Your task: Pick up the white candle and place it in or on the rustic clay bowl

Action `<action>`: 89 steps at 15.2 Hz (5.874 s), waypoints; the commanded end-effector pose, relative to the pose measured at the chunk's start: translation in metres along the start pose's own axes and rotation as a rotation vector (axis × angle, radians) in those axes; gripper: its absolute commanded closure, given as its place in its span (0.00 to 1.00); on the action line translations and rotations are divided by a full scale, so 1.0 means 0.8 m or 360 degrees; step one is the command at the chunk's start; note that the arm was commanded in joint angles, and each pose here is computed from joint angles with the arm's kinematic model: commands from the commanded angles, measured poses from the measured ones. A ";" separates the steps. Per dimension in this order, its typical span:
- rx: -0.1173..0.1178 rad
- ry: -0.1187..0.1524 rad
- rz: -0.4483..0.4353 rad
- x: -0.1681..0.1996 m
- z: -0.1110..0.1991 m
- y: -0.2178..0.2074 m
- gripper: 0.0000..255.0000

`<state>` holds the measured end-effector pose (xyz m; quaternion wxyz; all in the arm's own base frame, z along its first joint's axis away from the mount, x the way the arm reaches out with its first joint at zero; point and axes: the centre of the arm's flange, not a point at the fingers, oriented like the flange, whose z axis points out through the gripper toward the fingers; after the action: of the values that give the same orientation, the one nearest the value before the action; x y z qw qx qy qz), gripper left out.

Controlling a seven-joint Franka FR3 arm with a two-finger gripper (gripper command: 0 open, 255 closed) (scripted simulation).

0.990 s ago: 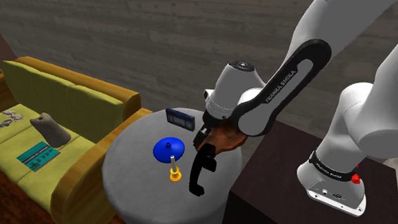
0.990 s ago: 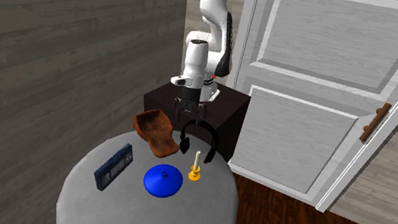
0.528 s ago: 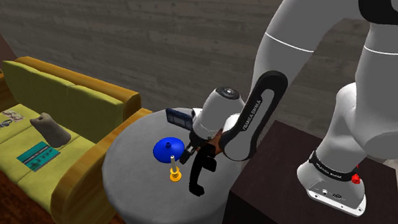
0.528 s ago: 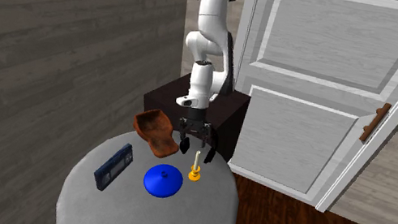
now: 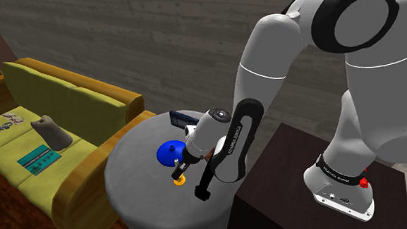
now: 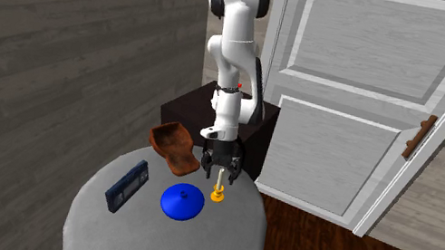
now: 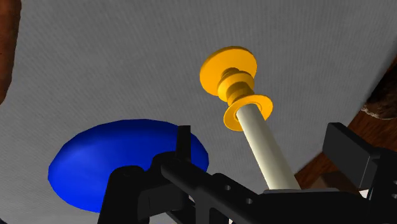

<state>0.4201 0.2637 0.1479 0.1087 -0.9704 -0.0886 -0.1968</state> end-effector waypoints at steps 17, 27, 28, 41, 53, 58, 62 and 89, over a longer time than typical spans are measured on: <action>-0.0002 -0.0011 -0.0002 0.003 0.033 -0.006 1.00; -0.0002 -0.0010 -0.0001 0.012 -0.004 -0.008 1.00; -0.0002 -0.0010 -0.0001 0.015 -0.010 -0.009 1.00; -0.0002 -0.0010 -0.0001 0.049 -0.087 -0.024 1.00; -0.0002 -0.0010 -0.0001 0.081 -0.158 -0.038 1.00; -0.0002 -0.0010 -0.0001 0.061 -0.180 0.021 1.00; -0.0002 -0.0010 -0.0001 0.039 -0.197 0.080 1.00; -0.0002 -0.0010 -0.0001 -0.069 -0.203 0.316 1.00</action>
<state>0.3656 -0.0262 0.2285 0.1079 -0.9711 -0.0895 -0.1930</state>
